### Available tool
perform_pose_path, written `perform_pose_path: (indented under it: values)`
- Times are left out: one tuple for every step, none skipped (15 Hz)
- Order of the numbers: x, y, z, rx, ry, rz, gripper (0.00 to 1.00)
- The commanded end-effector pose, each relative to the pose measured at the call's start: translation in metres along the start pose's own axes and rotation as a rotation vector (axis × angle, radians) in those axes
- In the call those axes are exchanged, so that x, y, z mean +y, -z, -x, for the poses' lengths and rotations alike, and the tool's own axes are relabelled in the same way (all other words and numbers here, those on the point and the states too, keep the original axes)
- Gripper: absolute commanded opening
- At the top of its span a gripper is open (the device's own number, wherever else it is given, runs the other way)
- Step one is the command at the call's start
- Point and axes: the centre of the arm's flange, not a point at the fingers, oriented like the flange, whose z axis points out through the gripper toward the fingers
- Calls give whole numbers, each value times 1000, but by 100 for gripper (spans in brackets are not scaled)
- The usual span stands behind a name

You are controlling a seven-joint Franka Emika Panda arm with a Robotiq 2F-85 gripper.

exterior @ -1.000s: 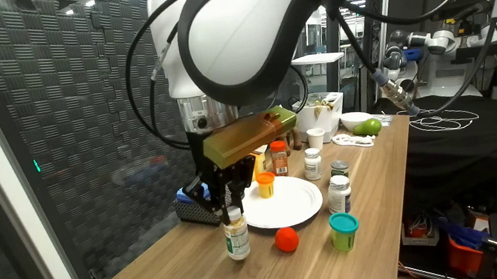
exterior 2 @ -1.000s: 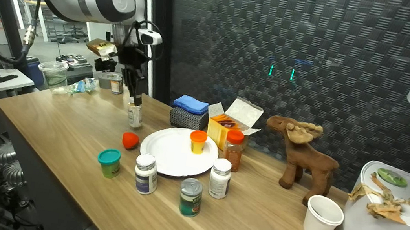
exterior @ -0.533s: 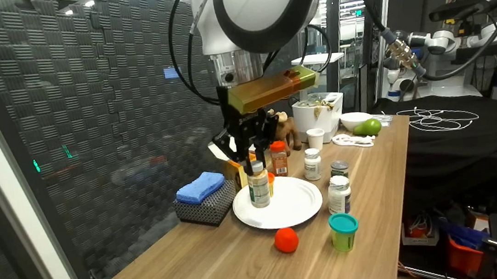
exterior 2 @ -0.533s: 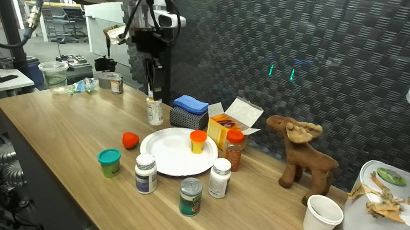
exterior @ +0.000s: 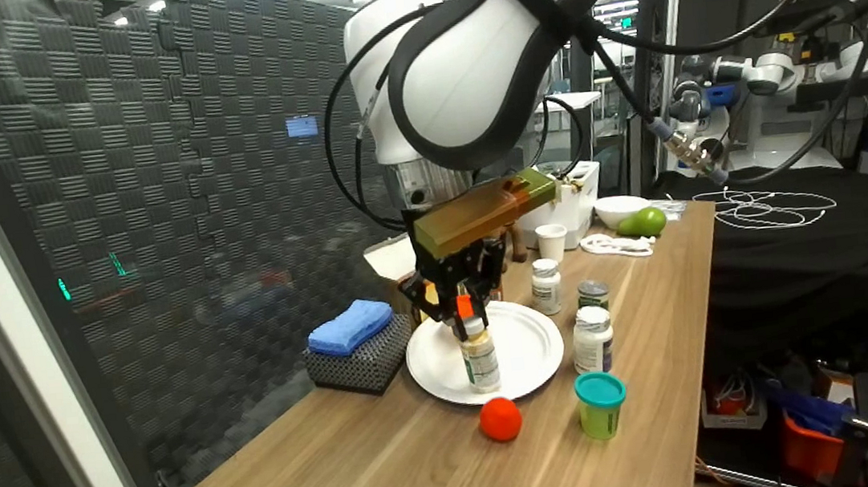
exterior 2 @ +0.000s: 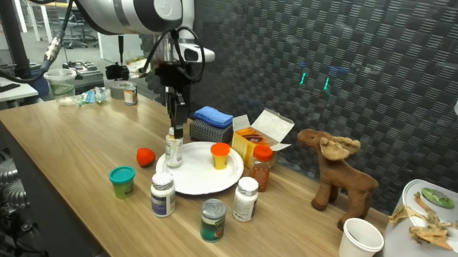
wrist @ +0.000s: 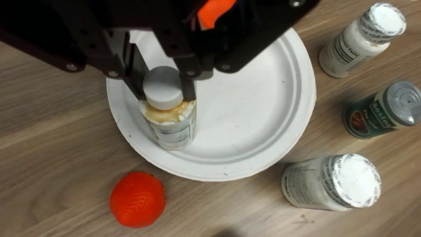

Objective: Pick up all the objects surrounding the white plate and arrange them on the plate

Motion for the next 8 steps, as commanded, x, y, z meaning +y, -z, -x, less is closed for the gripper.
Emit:
perform_pose_path:
  values:
    - [3, 10, -19, 60, -57, 28, 8]
    - [6, 11, -23, 68, -68, 30, 8]
    - [9, 12, -26, 75, -80, 32, 8]
    - [12, 13, -30, 80, -91, 33, 8]
    - [15, 13, -35, 85, -101, 32, 8]
    - [17, 14, -38, 88, -109, 26, 8]
    - [18, 14, -43, 93, -115, 14, 8]
    - [18, 14, -47, 97, -120, 7, 8]
